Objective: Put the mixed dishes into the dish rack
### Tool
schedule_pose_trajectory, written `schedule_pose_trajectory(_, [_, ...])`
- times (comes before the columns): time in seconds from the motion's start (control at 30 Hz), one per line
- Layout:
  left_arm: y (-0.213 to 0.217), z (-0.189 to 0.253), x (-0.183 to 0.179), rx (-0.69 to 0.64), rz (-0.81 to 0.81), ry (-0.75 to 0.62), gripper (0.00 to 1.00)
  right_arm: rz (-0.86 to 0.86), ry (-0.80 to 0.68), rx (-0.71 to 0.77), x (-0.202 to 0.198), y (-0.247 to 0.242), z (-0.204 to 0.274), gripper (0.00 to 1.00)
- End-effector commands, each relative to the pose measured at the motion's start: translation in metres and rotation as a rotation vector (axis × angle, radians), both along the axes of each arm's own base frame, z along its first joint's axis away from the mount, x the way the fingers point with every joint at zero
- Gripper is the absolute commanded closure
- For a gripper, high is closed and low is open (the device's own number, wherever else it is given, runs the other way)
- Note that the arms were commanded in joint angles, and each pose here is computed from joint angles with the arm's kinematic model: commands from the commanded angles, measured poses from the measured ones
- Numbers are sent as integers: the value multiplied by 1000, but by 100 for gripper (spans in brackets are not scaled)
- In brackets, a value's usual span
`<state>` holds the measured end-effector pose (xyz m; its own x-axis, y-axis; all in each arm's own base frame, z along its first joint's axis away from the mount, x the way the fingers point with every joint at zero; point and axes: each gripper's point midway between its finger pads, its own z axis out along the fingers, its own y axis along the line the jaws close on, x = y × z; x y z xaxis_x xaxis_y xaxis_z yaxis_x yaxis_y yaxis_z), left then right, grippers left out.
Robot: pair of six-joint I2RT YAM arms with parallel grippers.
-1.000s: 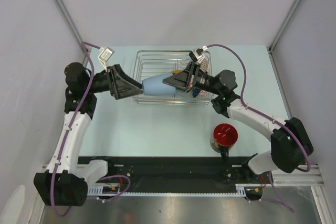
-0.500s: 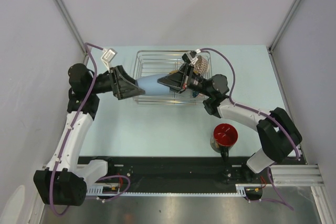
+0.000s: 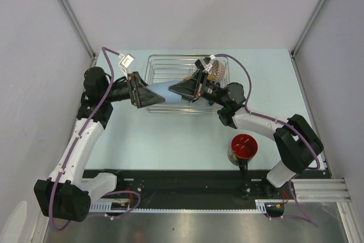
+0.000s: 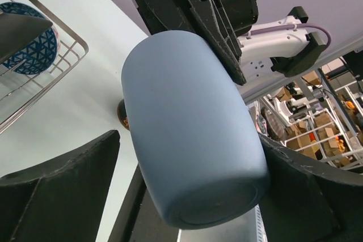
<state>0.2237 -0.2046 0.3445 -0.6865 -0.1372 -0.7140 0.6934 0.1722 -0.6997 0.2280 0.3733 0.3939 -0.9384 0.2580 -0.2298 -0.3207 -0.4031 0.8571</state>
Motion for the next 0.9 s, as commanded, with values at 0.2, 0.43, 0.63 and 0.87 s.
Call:
schedule_pose_trajectory(0.2, [1,5,16,78,90,-64,85,-9,-63,39,-6,-2,11,98])
schedule_pose_trajectory(0.43, [28,11,40,335,257,-271,100,-67,-78,-113,15,-21,-3,65])
schedule_pose_trajectory(0.63, [61,6,70,545,415,-356,100,-212,-108,-323,43,-62,-26,44])
schedule_pose_trajectory(0.87, [97,-45,154,847,530,-272,100,-425,-212,-532,37,-108,-34,43])
